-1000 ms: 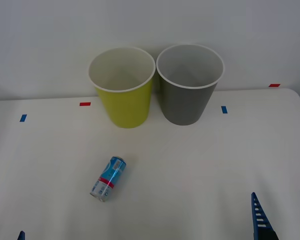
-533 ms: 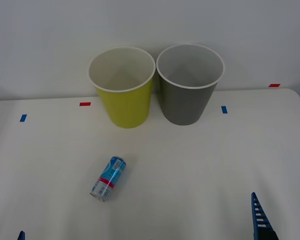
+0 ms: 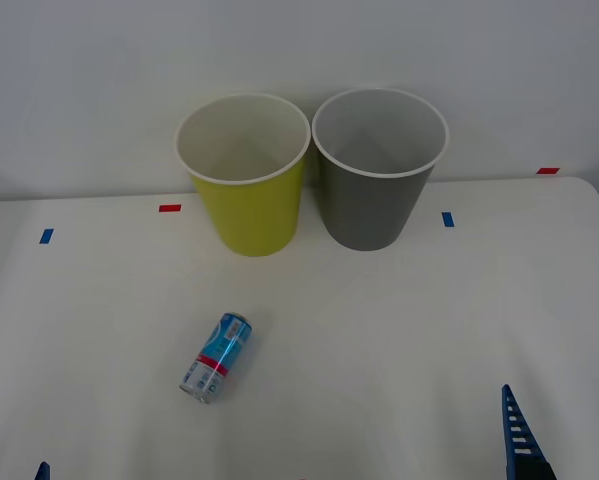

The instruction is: Put cans in the gray bin and PET bottles in the light green bin.

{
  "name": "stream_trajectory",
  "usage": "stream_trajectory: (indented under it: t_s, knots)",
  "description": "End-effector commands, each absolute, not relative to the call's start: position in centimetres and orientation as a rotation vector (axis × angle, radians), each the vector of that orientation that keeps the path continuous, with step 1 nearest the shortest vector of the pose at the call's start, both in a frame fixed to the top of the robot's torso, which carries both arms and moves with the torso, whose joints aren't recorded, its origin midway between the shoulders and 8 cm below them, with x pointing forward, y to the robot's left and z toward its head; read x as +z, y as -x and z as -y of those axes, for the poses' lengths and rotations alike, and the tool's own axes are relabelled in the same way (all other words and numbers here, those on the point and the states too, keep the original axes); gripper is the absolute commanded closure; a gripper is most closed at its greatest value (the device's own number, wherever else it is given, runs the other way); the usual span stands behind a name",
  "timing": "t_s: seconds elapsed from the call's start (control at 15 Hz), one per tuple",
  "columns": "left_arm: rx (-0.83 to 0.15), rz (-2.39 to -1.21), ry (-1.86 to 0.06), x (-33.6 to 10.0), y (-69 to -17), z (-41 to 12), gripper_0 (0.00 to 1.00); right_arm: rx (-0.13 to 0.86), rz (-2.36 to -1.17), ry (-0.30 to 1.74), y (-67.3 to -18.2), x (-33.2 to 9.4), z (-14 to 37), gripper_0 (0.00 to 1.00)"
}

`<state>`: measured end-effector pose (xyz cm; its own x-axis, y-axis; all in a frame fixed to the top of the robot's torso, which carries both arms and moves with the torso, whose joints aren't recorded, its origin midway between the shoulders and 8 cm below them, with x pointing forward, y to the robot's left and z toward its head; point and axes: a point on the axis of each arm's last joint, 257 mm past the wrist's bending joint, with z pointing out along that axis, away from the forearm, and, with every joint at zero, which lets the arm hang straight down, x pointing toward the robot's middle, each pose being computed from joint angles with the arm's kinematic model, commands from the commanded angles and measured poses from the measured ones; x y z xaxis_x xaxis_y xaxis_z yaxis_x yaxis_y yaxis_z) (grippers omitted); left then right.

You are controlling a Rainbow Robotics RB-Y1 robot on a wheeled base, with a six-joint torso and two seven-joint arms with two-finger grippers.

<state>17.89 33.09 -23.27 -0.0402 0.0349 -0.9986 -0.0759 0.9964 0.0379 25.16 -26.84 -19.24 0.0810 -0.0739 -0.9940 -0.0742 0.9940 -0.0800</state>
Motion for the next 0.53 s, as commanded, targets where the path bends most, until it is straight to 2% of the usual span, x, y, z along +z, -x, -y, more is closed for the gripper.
stream_trajectory:
  t_s: [0.07,0.53]
  knots:
    - [0.089,-1.609,0.032,-23.27,-17.89,-33.09,0.00,0.000,-1.491,0.120,-25.16,-19.24,26.84,0.00]
    - [0.089,-1.609,0.032,-23.27,-17.89,-33.09,0.00,0.000,-1.491,0.120,-25.16,-19.24,26.84,0.00]
